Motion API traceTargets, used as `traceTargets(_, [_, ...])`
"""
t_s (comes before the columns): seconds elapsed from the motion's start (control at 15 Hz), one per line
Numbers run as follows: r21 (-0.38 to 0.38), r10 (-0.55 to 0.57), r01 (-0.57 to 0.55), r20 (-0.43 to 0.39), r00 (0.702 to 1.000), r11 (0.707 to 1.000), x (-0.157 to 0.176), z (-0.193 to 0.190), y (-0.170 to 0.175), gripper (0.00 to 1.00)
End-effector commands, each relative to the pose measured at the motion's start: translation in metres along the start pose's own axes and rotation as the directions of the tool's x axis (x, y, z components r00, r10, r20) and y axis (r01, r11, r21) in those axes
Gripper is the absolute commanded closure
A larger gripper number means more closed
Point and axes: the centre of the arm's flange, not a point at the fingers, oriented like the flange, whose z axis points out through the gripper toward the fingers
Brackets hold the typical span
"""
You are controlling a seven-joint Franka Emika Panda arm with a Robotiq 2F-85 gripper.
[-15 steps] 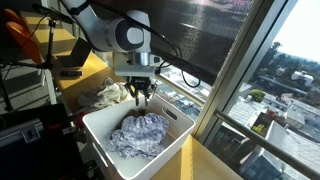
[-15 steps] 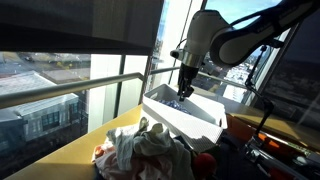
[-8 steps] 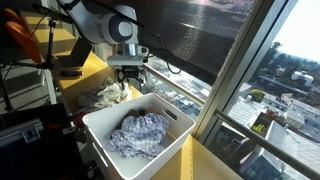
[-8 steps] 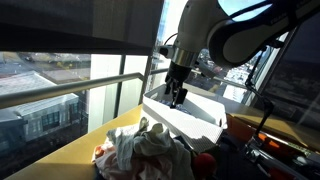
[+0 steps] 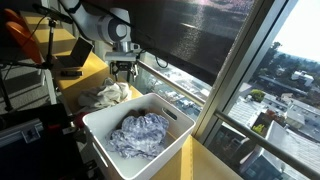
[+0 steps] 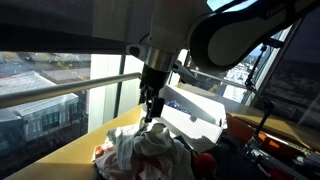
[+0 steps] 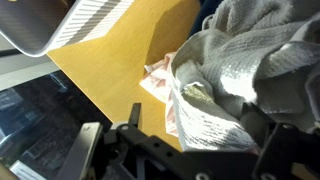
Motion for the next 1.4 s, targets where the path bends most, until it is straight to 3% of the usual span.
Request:
traceTargets(0.0, [0.107, 0.03, -0.029, -0.003, 1.0, 0.994, 0.013, 0.066, 0.019, 0.0])
traceTargets(0.2, [0.22, 0.05, -0.059, 0.043, 0.998, 0.974, 0.016, 0.127, 0.01, 0.0])
traceTargets(0.33, [0.296, 0.035, -0.054, 0.067, 0.997, 0.954, 0.031, 0.164, -0.013, 0.0])
traceTargets(0.6, [0.361, -0.021, -0.018, 0.103, 0.994, 0.932, 0.059, 0.205, -0.053, 0.0])
traceTargets(0.67, [0.367, -0.026, -0.017, 0.112, 0.993, 0.93, 0.061, 0.207, -0.053, 0.25])
traceTargets(0.73, [0.371, -0.034, -0.014, 0.122, 0.992, 0.929, 0.061, 0.205, -0.052, 0.26])
traceTargets(1.33, [0.361, -0.018, -0.034, 0.139, 0.99, 0.932, 0.043, 0.178, -0.031, 0.88])
